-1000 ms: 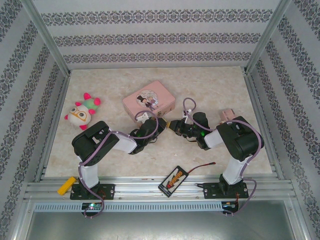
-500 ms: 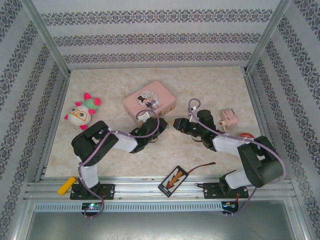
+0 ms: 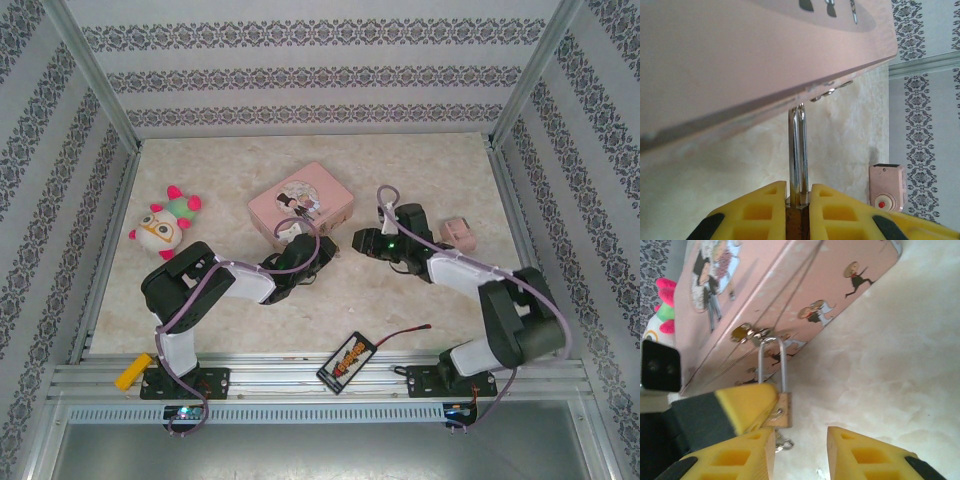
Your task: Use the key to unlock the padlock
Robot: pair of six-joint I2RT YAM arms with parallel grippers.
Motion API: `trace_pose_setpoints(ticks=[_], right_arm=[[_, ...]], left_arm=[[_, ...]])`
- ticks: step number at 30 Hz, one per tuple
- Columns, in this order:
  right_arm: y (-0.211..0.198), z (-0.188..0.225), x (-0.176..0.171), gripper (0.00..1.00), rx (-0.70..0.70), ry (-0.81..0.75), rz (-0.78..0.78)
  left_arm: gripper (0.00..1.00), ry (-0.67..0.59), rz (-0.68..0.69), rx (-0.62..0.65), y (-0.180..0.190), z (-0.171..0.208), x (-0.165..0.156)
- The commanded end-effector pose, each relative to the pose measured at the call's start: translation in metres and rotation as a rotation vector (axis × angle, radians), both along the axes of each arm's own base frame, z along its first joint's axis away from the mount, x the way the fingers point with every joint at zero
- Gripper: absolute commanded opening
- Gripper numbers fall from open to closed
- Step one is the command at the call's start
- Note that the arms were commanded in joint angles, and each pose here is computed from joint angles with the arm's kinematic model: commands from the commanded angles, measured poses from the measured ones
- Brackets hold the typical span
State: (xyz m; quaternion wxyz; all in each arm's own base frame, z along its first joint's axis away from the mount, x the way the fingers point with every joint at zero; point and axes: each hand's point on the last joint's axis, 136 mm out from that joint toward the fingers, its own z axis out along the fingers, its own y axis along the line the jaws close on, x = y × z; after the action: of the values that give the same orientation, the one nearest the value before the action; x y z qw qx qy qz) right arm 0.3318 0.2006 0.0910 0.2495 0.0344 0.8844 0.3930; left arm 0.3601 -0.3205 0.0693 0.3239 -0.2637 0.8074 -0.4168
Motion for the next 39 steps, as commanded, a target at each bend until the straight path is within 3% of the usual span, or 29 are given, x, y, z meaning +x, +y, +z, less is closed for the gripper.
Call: trace_pose_setpoints(ticks=[1, 23, 39], right_arm=[[0.015, 0.012, 0.011, 0.33, 0.116, 0.03, 0.043], [0.038, -0.025, 0.006, 0.28, 0.346, 0.15, 0.051], [0.047, -0.022, 0.005, 0.24, 0.502, 0.141, 0.051]], left_arm=[[0.0, -0.017, -0.049, -0.023, -0.012, 0.011, 0.001], [0.02, -0.041, -0.024, -0.092, -0.017, 0.012, 0.008], [0.05, -0.03, -0.012, -0.097, -0.016, 0.008, 0.009]])
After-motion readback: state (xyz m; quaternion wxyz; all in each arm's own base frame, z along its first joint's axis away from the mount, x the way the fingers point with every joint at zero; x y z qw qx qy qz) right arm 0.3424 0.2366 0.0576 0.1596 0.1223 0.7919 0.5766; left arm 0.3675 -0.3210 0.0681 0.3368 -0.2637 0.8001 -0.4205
